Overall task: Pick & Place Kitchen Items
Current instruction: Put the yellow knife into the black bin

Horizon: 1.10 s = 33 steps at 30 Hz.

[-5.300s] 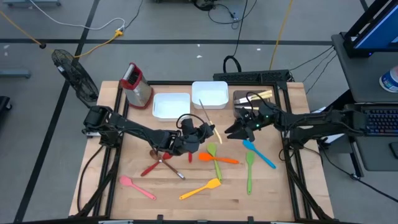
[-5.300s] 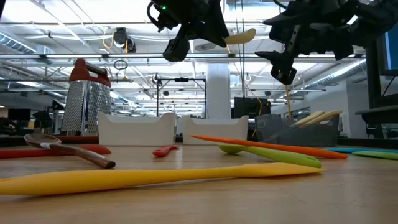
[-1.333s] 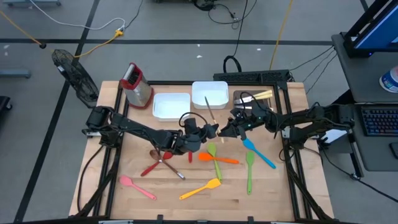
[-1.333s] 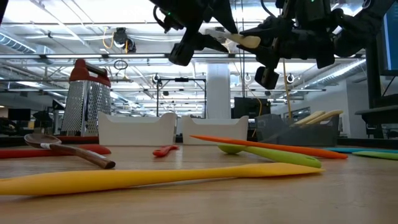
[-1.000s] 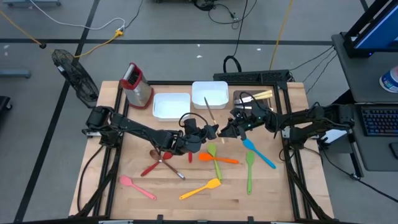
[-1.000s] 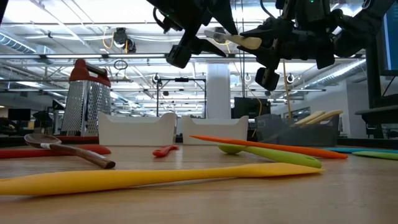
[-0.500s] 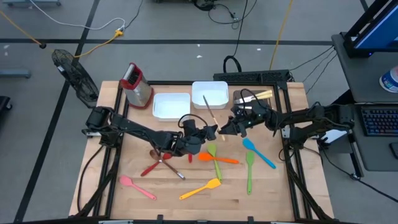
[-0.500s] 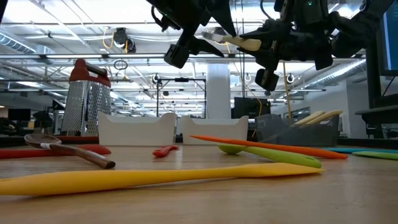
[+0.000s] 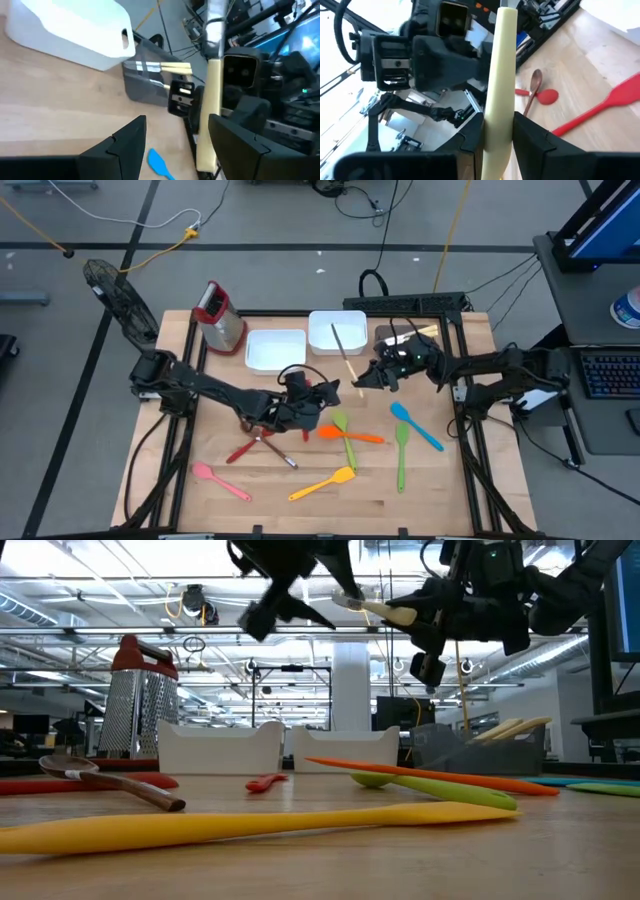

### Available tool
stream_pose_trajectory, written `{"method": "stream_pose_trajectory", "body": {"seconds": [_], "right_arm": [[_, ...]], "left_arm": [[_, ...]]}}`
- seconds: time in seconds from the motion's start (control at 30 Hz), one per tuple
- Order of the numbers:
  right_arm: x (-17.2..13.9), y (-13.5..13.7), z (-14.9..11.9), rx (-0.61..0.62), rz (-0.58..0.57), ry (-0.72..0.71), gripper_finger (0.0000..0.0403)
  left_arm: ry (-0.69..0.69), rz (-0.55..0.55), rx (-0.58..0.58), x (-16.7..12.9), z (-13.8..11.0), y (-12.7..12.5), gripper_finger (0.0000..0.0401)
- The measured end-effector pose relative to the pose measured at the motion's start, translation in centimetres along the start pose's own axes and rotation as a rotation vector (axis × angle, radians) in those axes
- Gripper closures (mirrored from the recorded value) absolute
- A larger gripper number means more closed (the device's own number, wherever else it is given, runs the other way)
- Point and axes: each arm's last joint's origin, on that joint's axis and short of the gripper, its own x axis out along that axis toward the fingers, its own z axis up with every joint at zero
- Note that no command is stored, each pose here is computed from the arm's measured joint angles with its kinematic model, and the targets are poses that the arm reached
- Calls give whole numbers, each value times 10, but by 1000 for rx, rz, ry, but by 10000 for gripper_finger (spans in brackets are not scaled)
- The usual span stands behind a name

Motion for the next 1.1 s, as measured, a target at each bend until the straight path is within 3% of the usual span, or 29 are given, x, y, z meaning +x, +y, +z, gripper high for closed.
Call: {"method": "stream_pose_trajectory", "body": {"seconds": [0.37, 0.57, 0.83, 1.1], "right_arm": [[-25, 4, 16, -65, -24, -42, 331], [-40, 9, 22, -96, -33, -54, 331], [-53, 17, 27, -148, -58, -96, 331], [-61, 17, 32, -206, -160, -191, 331]], "left_arm": [[-72, 199, 45, -39, 4, 30, 183], [-68, 255, 62, -58, -1, 43, 183], [-31, 234, 70, -81, 10, 70, 183], [60, 119, 68, -89, 33, 114, 183]]}}
